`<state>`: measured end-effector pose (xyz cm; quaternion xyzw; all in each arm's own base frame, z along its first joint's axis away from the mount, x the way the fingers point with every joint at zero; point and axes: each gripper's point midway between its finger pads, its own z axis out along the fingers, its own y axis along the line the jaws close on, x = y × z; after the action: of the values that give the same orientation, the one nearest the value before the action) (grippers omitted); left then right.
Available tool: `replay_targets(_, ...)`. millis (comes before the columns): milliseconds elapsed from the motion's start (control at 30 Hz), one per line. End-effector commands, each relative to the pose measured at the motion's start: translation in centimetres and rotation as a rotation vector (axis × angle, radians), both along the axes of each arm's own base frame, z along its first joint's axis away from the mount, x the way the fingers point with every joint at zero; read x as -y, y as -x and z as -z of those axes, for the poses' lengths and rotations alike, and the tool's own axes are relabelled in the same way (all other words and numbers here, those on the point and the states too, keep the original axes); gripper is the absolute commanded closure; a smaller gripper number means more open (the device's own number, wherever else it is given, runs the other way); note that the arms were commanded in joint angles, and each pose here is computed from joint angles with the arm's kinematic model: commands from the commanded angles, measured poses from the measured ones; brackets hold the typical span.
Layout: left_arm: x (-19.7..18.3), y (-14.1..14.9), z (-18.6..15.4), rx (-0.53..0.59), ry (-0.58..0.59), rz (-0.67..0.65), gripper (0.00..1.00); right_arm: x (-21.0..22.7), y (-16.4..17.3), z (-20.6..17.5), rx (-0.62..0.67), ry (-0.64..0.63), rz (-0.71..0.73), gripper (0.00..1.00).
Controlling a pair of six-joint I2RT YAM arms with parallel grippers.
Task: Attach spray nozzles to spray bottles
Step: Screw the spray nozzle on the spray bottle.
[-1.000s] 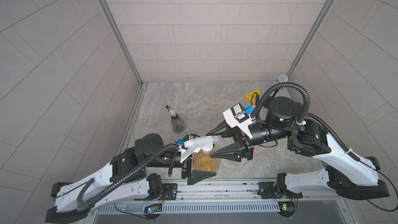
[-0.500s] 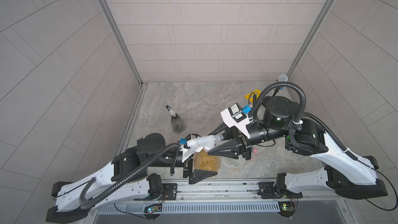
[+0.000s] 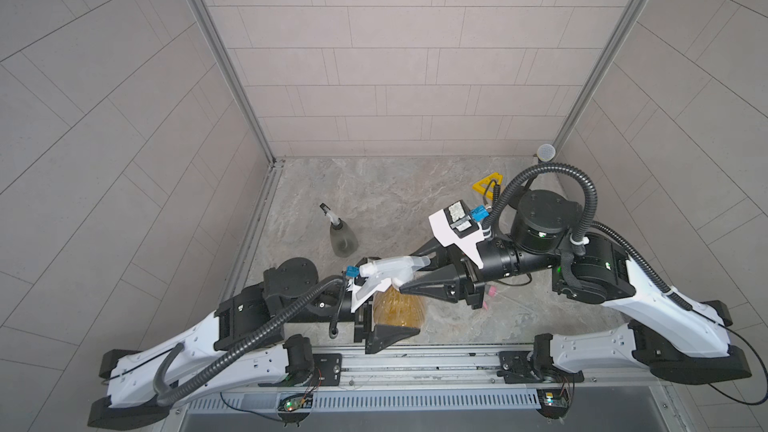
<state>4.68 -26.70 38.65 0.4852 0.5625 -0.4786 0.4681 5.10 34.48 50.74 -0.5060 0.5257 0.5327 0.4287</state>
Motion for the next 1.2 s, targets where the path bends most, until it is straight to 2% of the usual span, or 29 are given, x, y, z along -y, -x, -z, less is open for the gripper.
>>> replay_targets(0,-0.7,-2.3,-2.3,0.03,0.054,-0.138,1.0,0.0,-0.1,2.0,0.015,0.061,0.057,0.78)
replay_targets(267,-1.4,-4.6,-2.9,0.066,0.064,-0.281,1.0,-0.6,-1.4,4.8,-0.015,0.105,0.29,0.78)
replay_targets(600,-1.5,-5.9,-3.3,0.095,0.071,-0.349,1.0,-2.5,-2.5,7.3,-0.005,0.145,0.606,0.78)
replay_targets(700,-1.5,-5.9,-3.2,0.096,0.069,-0.351,1.0,-2.9,-2.8,7.3,0.008,0.146,0.674,0.75)
replay_targets(800,-1.4,-5.8,-2.8,0.092,0.056,-0.343,1.0,-2.5,-2.9,5.9,0.022,0.11,0.677,0.68)
replay_targets(933,-1.4,-5.2,-2.4,0.084,0.055,-0.312,1.0,-0.4,-2.0,3.0,0.067,0.045,0.594,0.59)
replay_targets(1067,-1.6,-4.4,-2.4,0.081,0.061,-0.272,1.0,2.0,0.6,1.1,0.094,0.006,0.404,0.39)
replay_targets(1167,-1.5,-3.9,-2.3,0.084,0.058,-0.24,1.0,3.5,0.5,0.8,0.081,0.008,0.285,0.33)
